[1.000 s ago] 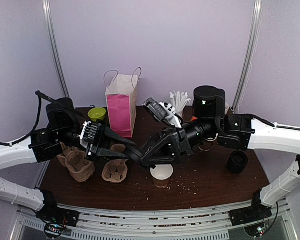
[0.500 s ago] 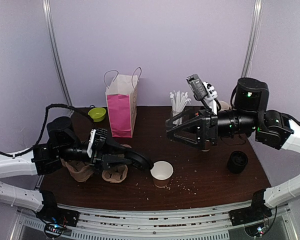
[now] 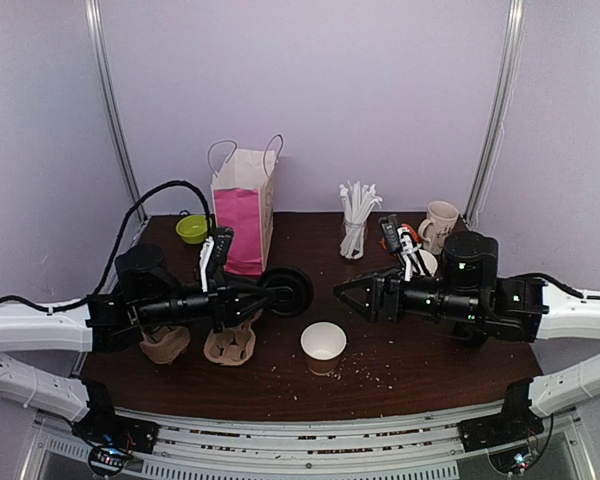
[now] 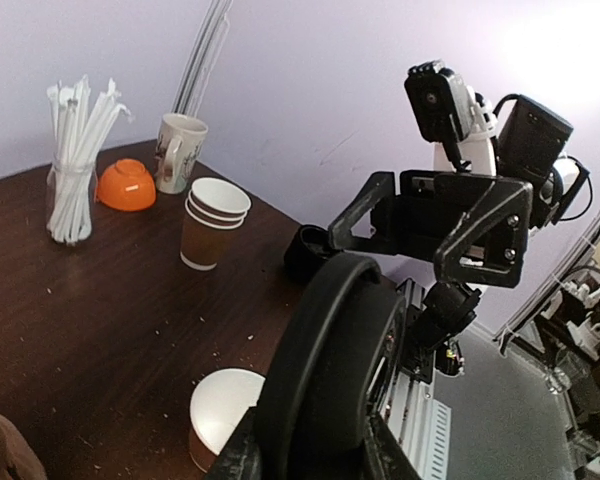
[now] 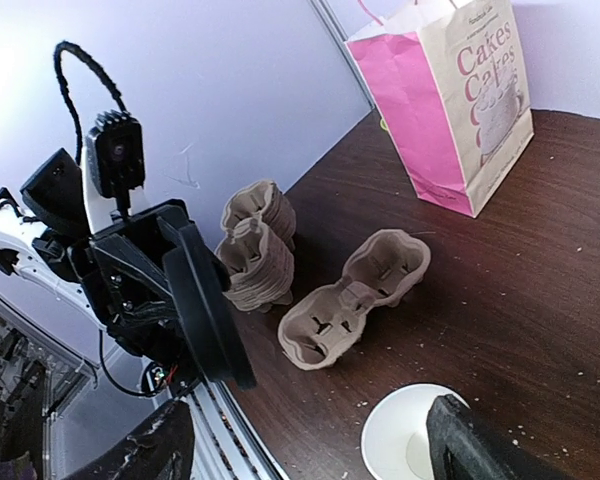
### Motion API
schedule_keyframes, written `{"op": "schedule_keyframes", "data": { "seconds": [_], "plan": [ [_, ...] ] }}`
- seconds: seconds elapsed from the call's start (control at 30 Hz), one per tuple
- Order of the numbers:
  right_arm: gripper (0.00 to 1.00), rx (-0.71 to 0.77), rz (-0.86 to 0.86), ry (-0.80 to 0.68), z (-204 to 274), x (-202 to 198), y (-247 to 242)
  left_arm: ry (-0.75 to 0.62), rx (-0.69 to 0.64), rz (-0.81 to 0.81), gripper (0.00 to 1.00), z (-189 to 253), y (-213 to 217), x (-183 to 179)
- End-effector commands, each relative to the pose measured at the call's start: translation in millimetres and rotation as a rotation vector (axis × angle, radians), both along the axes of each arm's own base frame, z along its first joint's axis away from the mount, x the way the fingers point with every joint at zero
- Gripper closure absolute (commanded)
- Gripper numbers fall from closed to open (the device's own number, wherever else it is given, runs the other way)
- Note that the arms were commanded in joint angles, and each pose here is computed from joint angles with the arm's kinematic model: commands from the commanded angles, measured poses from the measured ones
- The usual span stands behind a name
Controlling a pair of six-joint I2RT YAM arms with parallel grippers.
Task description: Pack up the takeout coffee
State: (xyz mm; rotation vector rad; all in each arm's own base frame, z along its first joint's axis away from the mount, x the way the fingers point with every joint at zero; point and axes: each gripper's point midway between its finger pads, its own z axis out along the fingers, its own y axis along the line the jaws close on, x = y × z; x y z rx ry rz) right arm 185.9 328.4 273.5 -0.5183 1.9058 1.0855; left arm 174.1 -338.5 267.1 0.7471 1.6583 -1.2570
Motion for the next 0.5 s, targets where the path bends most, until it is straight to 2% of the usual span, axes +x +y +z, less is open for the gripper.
{"op": "schedule_keyframes", "data": {
  "seconds": [0.0, 0.13, 0.3, 0.47],
  "plan": [
    [0.17, 0.179, 0.059, 0.032, 26.0, -4.7, 15.2, 0.155, -0.084, -0.014, 0.81, 21.4, -7.7, -0.1],
    [0.18, 0.257, 0.072, 0.088, 23.3, -1.3, 14.4, 0.214, -0.067, -0.086, 0.8, 19.8, -17.0, -8.7],
    [0.21, 0.363, 0.169, 0.168, 22.8, -3.4, 19.9, 0.294, -0.045, -0.175, 0.81, 11.1, -31.1, -17.5],
    [0.21, 0.371, 0.264, 0.213, 19.8, -11.5, 34.6, 0.34, -0.023, -0.204, 0.82, 3.1, -40.4, -17.1]
  ]
}}
